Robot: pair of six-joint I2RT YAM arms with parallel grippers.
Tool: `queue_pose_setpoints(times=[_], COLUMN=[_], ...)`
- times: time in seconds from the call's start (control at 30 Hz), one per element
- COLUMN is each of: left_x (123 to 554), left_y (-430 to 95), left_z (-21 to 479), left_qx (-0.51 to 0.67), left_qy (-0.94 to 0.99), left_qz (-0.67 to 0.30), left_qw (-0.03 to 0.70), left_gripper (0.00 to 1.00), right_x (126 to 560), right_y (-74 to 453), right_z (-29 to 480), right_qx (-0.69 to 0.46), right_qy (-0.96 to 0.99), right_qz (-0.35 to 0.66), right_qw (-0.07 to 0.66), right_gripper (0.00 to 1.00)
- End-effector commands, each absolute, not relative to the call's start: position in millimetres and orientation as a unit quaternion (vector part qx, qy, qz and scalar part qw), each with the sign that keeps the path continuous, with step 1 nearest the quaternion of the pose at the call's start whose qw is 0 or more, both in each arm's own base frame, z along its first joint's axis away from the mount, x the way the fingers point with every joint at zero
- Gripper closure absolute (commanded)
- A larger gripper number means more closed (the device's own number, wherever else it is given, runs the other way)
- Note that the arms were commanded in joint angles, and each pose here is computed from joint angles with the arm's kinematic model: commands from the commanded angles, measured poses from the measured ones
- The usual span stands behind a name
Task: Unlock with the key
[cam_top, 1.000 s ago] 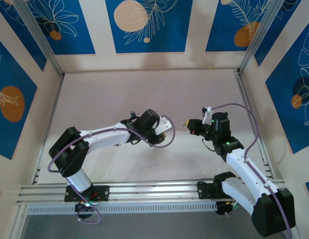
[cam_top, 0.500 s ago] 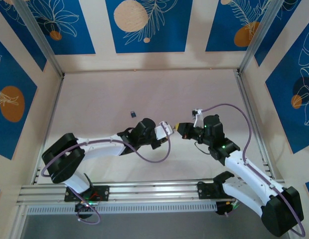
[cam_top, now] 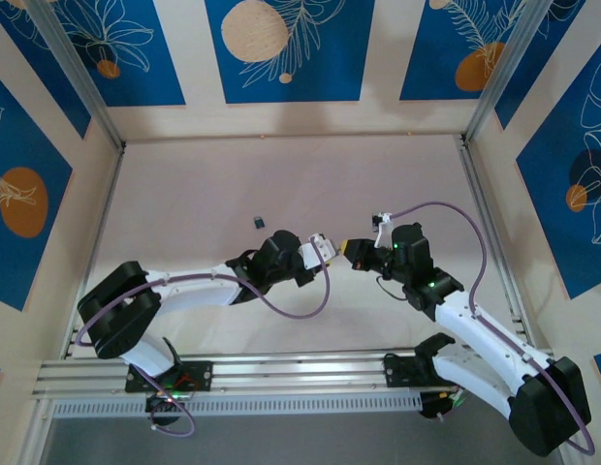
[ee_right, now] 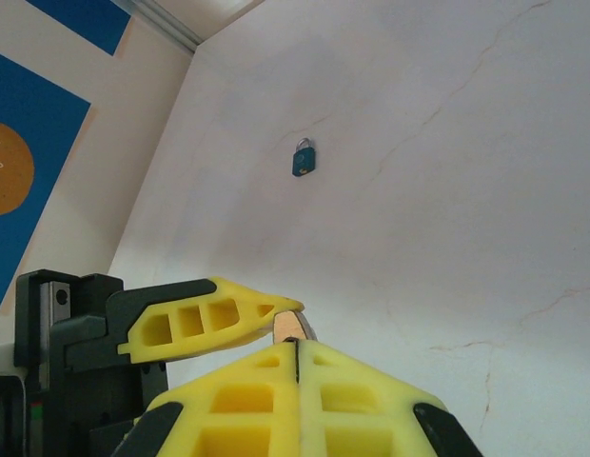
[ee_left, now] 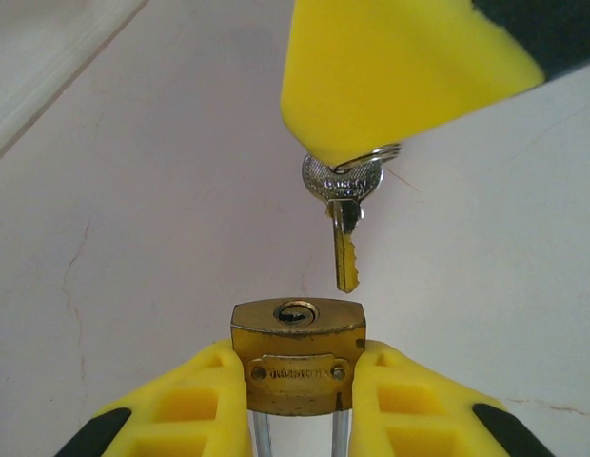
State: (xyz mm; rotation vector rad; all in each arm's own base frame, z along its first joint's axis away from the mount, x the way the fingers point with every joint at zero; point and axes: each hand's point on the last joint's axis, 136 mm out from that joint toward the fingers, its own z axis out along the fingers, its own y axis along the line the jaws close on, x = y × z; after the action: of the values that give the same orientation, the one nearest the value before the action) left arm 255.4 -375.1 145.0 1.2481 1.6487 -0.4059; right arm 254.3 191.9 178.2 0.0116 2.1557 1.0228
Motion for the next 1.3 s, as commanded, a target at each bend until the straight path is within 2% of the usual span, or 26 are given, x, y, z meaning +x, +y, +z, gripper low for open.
queue_pose_setpoints(times=[0.0, 1.27], left_x=[254, 253], left_y=[-377, -376], left_z=[160, 162], left_qx=[0.515, 0.514], left_qy=[0.668, 0.671], left_qz=[-0.167, -0.163], left_qw=[0.511, 0.509], left_gripper=[0.81, 0.82], right_x=[259, 259], right_y=[194, 204], right_z=[188, 184], right_qx=[0.009, 0.001], right_qy=[0.832, 0.828], right_qz=[0.403, 0.425], right_qw=[0.382, 0.365], right_gripper=[1.00, 1.00])
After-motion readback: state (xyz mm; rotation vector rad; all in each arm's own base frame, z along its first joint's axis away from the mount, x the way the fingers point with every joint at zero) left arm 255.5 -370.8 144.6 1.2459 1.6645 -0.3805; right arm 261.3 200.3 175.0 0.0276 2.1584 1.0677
